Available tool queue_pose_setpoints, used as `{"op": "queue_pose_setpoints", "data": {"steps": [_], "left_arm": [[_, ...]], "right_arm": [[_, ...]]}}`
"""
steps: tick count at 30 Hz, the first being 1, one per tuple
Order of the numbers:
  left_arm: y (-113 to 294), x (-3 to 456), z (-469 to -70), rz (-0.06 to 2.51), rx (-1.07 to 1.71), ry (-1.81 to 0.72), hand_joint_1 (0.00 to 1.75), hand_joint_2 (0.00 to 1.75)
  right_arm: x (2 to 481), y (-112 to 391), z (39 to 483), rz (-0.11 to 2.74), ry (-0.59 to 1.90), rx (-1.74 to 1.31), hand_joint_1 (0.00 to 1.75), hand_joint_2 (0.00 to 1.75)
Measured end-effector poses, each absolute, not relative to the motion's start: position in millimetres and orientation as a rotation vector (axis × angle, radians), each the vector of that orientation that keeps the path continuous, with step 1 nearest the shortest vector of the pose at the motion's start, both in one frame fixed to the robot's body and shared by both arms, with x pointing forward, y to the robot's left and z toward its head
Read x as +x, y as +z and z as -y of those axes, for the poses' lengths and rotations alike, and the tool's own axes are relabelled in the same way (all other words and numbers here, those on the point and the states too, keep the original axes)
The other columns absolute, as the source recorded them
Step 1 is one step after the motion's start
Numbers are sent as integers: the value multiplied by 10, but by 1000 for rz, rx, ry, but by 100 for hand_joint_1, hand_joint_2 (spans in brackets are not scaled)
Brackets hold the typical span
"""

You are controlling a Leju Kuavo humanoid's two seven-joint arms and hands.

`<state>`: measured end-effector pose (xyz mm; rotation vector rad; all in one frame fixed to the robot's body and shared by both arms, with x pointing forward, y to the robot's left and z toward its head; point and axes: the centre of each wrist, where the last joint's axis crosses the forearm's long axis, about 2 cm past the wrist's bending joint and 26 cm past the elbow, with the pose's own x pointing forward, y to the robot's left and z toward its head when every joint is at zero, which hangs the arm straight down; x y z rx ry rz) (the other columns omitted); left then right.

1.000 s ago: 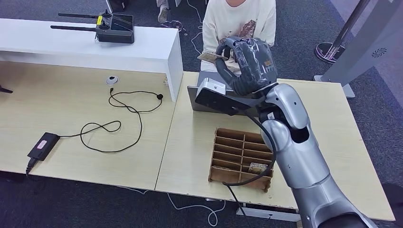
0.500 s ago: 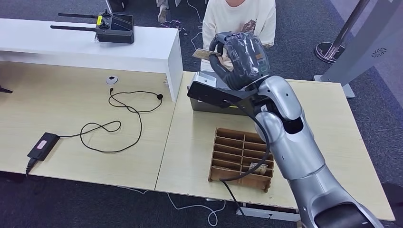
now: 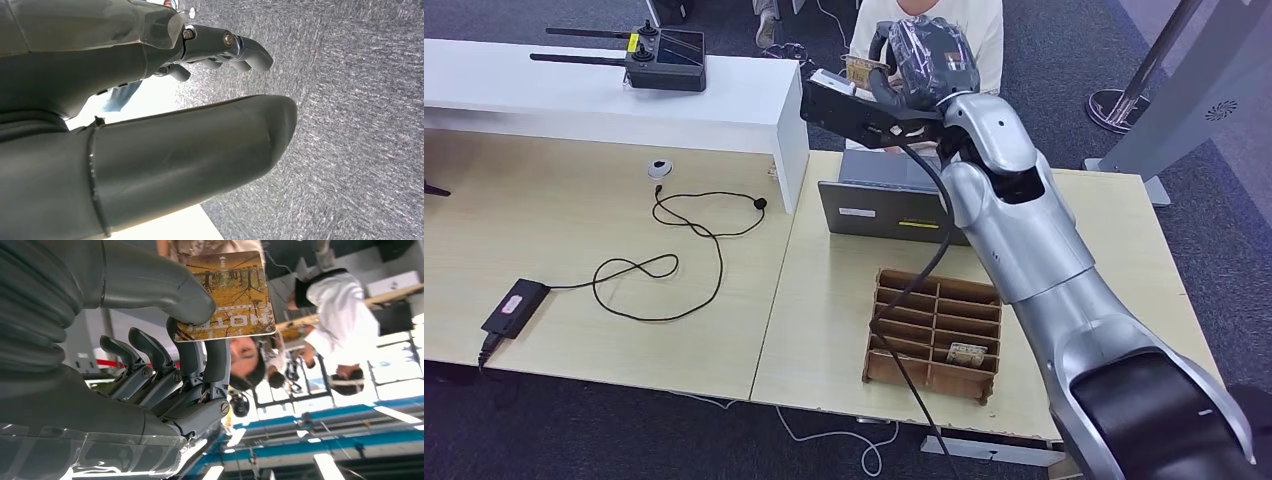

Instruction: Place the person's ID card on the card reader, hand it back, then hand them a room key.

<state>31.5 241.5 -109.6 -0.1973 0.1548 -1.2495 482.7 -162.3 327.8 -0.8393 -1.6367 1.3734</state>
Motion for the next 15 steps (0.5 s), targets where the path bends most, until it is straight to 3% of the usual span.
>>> {"op": "queue_pose_setpoints", "data": {"steps": [15], "left_arm": [[-1096, 317, -2415, -159, -196, -1250, 0, 0]], "right_arm": [[4950, 3240, 1786, 1448, 1299, -868, 175, 175]]}}
